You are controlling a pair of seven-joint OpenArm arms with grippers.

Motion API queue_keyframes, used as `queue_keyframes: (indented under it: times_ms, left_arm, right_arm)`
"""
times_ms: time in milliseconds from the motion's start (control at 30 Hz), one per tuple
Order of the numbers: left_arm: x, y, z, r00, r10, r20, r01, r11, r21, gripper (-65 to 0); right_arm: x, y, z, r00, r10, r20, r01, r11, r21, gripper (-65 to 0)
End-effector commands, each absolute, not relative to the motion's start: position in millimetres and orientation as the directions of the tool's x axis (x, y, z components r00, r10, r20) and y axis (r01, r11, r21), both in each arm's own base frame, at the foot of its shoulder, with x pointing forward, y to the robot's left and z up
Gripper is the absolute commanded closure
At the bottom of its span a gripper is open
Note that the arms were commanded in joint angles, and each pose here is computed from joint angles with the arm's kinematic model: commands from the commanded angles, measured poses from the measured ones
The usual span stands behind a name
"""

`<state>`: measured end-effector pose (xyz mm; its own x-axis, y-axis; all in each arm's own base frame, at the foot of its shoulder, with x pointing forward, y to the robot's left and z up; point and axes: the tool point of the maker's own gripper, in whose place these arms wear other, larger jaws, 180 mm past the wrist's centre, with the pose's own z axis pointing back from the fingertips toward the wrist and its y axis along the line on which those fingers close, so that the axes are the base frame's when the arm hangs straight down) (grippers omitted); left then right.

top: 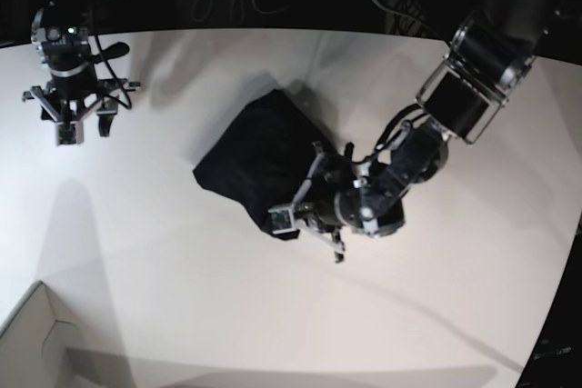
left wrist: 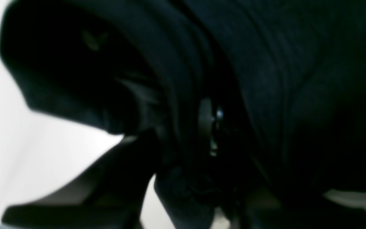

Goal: Layout the t-shirt on the table in an organized manner, then fold the t-shirt properly
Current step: 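Sweep the left gripper across the bundle to flatten and square it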

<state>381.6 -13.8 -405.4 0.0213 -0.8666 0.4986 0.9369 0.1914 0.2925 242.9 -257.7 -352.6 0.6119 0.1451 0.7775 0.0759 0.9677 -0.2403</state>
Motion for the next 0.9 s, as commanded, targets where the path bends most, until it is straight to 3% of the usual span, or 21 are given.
queue_keyframes:
  times_ms: [0, 167, 533, 867]
  left_arm:
    - [393, -24, -394, -0.03, -0.87, 0.491, 0.931, 0.155, 0.332, -0.2]
    - [390, -58, -403, -0.2, -0.888, 0.413, 0.929, -0.039, 0.367, -0.2]
    - [369, -139, -396, -0.498, -0.822, 0.276, 0.808, -0.323, 0.493, -0.2]
    - [361, -152, -395, -0.536, -0.802, 0.262, 0.784, -0.359, 0.506, -0.5]
  right_arm:
    - [247, -263, -337, 0.569, 0.158, 0.807, 0.093, 0.963, -0.253, -31.9]
    - [235, -273, -340, 0.584, 0.113, 0.804, 0.149, 0.958, -0.244, -31.9]
    - [222, -263, -345, 0.59, 0.056, 0.805, 0.183, 0.962, -0.201, -31.9]
    - [220, -253, -350, 0.59, 0.016, 0.807, 0.197, 0.967, -0.163, -31.9]
